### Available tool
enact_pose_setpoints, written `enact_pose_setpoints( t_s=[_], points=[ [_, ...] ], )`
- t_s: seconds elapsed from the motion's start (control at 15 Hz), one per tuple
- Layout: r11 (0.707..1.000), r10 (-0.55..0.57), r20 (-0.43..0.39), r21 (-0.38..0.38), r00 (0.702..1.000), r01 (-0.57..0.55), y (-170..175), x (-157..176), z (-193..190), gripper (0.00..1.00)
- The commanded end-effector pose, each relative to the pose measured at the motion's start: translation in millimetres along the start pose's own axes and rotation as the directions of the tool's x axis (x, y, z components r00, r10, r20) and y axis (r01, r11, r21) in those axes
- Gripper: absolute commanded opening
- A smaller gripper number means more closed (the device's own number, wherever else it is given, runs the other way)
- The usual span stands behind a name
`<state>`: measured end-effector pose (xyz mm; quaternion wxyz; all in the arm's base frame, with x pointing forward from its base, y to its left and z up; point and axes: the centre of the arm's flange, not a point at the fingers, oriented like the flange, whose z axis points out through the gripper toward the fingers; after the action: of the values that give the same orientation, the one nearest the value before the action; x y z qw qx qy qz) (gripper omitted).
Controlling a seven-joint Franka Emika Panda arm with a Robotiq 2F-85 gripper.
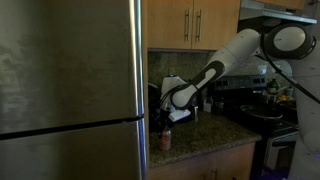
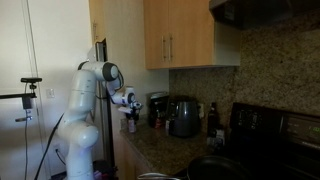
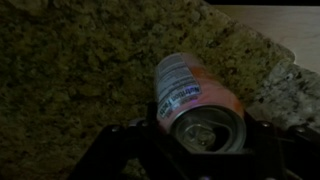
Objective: Move the can to the left.
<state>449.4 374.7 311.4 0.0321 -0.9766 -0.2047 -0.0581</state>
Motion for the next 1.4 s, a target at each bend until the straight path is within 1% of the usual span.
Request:
enact_pose_setpoints(
  t_s=[0.0, 0.4, 0.47, 0.53, 0.6, 0.67, 1.0, 1.13, 1.2, 1.33],
  points=[
    [1.0, -0.01, -0.005, 0.002, 1.0, 0.01, -5.0, 14.2, 16.8, 0.46],
    [1.0, -0.019, -0.015, -0.004, 1.0, 0.018, -9.3, 15.0, 17.0, 0.46],
    [1.0, -0.027, -0.002, -0.011, 1.0, 0.027, -9.5, 12.6, 15.8, 0.93],
    [0.999, -0.039, -0.002, -0.019, 0.999, 0.039, -10.4, 10.7, 13.4, 0.94],
    [0.999, -0.046, -0.011, -0.022, 0.999, 0.046, -11.9, 8.3, 10.0, 0.98],
    [0.998, -0.054, -0.022, -0.025, 0.998, 0.054, -14.3, 6.0, 5.2, 1.0],
    [0.997, -0.07, -0.073, -0.024, 0.995, 0.068, -21.4, -0.7, -21.1, 1.0],
    [0.996, -0.069, -0.108, -0.062, 0.992, 0.062, -17.7, -2.8, -37.4, 1.0],
    [0.994, -0.059, -0.124, -0.098, 0.99, 0.047, -15.1, -3.4, -47.7, 1.0],
    [0.989, -0.049, -0.183, -0.148, 0.982, 0.022, -9.2, -4.4, -65.4, 1.0]
  ],
)
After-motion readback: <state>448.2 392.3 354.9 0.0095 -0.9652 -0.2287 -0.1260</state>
